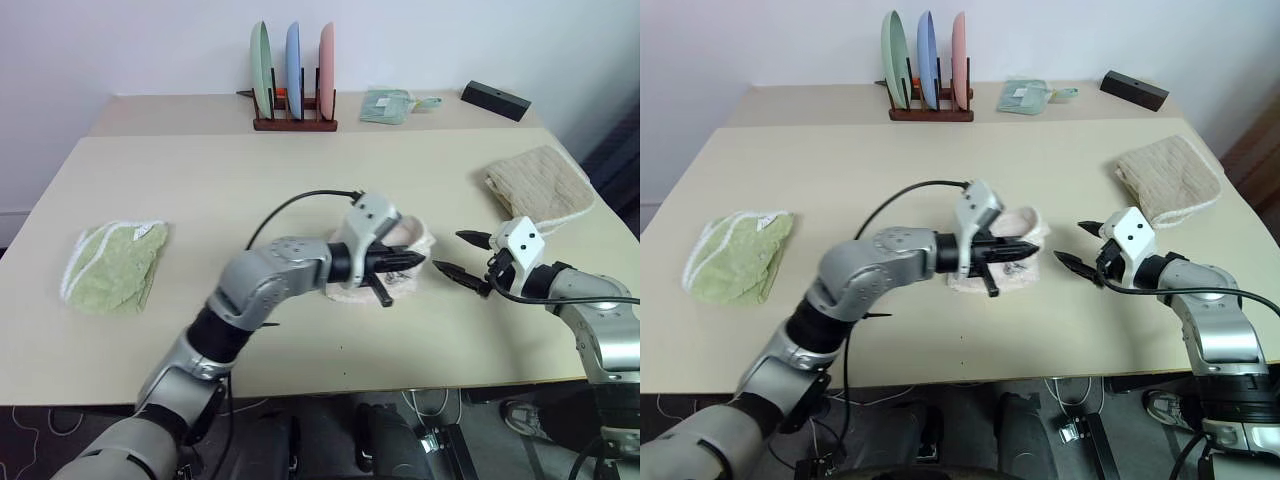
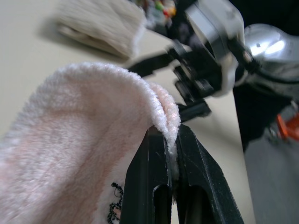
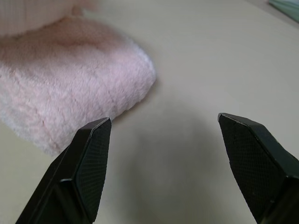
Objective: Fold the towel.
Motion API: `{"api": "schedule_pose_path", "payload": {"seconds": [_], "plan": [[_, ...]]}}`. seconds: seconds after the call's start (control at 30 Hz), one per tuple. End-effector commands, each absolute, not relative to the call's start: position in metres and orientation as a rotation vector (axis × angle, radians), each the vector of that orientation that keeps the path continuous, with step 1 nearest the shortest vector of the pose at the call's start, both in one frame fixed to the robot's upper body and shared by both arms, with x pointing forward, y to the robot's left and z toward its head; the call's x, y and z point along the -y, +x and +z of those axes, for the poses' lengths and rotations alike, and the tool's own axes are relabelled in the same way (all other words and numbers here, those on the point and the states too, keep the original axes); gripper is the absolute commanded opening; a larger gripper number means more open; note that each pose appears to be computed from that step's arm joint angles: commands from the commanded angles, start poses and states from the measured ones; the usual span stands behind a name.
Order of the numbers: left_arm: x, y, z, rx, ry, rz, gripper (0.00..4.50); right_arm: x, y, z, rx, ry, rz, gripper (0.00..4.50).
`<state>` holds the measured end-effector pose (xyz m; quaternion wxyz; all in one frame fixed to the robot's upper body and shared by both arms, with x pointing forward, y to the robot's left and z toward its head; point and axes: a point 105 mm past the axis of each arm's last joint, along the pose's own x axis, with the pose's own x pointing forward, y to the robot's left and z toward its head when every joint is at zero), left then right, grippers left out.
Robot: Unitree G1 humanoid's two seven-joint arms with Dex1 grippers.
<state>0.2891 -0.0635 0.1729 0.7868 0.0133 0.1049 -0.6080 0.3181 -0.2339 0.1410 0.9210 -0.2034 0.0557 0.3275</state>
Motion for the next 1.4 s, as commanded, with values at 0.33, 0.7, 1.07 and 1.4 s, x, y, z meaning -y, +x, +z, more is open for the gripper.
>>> {"api": "schedule_pose_path", "payload": {"seconds": [0.33,0.7,1.07,1.4], "plan": [[0.085,0.299,0.142,-0.322,0.162,-1.295,0.64,0.228,0.32,0.168,-0.04,-0.459,0.616,3.74],[0.039,0.332,0.207,-0.147,-0.198,-1.099,2.74,0.246,0.336,0.179,-0.016,-0.506,0.495,3.74],[-0.021,0.341,0.217,0.018,-0.107,-0.979,0.0,0.222,0.338,0.207,0.105,-0.387,0.59,0.06],[-0.011,0.313,0.155,-0.169,-0.049,-1.133,0.0,0.158,0.317,0.135,-0.125,-0.373,0.812,0.06]]}}
